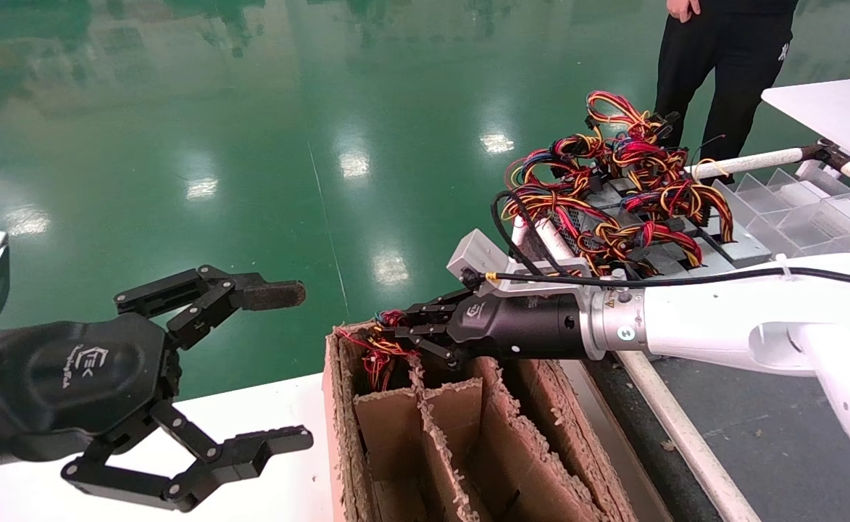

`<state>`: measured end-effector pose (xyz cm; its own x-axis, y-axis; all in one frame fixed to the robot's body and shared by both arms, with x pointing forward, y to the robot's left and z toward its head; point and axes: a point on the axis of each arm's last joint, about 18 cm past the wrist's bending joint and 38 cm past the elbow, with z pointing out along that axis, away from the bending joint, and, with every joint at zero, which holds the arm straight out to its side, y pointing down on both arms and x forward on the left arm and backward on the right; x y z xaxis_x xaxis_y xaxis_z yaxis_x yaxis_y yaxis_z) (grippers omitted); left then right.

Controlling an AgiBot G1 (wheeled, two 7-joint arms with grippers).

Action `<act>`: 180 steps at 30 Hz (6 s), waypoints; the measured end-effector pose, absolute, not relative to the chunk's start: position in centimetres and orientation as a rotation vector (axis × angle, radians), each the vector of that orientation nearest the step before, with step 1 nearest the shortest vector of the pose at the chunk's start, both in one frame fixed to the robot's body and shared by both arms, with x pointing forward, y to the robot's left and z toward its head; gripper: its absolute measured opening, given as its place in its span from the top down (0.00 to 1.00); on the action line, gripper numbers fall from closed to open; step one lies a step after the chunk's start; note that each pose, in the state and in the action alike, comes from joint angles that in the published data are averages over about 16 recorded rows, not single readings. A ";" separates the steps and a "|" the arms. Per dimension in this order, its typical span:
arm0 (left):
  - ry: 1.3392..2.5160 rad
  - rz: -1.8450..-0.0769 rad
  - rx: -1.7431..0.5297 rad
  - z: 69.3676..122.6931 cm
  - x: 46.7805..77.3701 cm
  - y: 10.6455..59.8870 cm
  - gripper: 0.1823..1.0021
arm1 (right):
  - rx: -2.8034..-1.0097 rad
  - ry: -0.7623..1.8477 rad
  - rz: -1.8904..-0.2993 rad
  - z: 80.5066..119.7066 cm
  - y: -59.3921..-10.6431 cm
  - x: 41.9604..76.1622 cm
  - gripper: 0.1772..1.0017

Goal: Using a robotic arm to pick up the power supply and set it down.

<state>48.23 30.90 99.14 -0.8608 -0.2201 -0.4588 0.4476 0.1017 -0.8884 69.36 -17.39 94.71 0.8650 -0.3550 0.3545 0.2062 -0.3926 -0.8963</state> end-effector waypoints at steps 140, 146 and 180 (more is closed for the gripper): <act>1.901 -1.810 0.222 99.1 48.2 30.9 0.00 | -1.372 0.581 -1.086 102.6 -45.6 54.6 0.86; 1.901 -1.810 0.222 99.1 48.2 30.9 0.00 | -1.341 0.567 -1.093 103.4 -45.8 54.6 0.76; 1.900 -1.810 0.221 99.1 48.2 30.9 0.00 | -1.399 0.264 -0.914 103.6 -39.2 52.9 0.04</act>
